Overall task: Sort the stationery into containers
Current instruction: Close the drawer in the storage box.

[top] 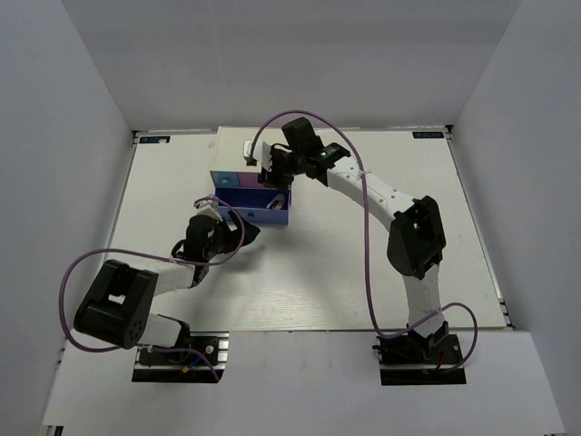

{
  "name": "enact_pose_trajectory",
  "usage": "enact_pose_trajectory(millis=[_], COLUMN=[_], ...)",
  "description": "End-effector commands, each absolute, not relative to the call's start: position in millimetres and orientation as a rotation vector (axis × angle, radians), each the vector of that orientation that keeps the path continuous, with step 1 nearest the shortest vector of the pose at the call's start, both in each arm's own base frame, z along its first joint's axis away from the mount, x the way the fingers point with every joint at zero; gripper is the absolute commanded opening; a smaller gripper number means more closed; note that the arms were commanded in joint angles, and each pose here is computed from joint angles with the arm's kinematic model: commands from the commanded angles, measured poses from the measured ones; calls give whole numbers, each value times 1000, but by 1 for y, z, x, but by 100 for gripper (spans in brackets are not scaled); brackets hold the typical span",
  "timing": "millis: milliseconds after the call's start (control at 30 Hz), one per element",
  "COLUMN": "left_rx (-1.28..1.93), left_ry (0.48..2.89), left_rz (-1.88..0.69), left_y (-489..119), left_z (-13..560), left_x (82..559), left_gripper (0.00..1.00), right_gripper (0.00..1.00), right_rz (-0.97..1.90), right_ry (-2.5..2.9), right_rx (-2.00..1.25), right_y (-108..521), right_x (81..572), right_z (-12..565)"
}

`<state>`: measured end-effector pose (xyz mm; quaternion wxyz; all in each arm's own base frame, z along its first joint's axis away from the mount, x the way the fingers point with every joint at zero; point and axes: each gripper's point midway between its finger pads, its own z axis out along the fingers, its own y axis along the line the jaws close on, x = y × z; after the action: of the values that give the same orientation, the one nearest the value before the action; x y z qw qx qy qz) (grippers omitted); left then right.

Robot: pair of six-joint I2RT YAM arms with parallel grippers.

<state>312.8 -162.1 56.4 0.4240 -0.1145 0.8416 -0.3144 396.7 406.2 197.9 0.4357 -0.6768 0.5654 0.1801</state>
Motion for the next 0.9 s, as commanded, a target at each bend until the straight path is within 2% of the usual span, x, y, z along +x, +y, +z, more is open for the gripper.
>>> enact_pose_trajectory(millis=[0,267,400,500,700,867], left_rx=[-241,-260,-267,-272,-284,-300], left_ry=[2038,2036,2035,2025,2020,2033], left_rz=[-797,-769,-760,-752,-734,-709], left_y=[-168,-169,-171,-172,-174,-173], left_z=[73,70,70,73,73,69], left_x=[331,346,357,367,382,391], left_gripper=[100,100,100,100,100,100], right_gripper=[58,47,36,24,15,12], right_rz=[352,297,302,318,342,359], right_ry=[1377,1440,1462,1466,1486,1499], right_rx=[-1597,-1594,-1625,-1653,-1707,-1737], right_y=[413,408,406,405,400,397], right_x=[422,434,432,427,417,411], right_z=[221,198,186,182,171,167])
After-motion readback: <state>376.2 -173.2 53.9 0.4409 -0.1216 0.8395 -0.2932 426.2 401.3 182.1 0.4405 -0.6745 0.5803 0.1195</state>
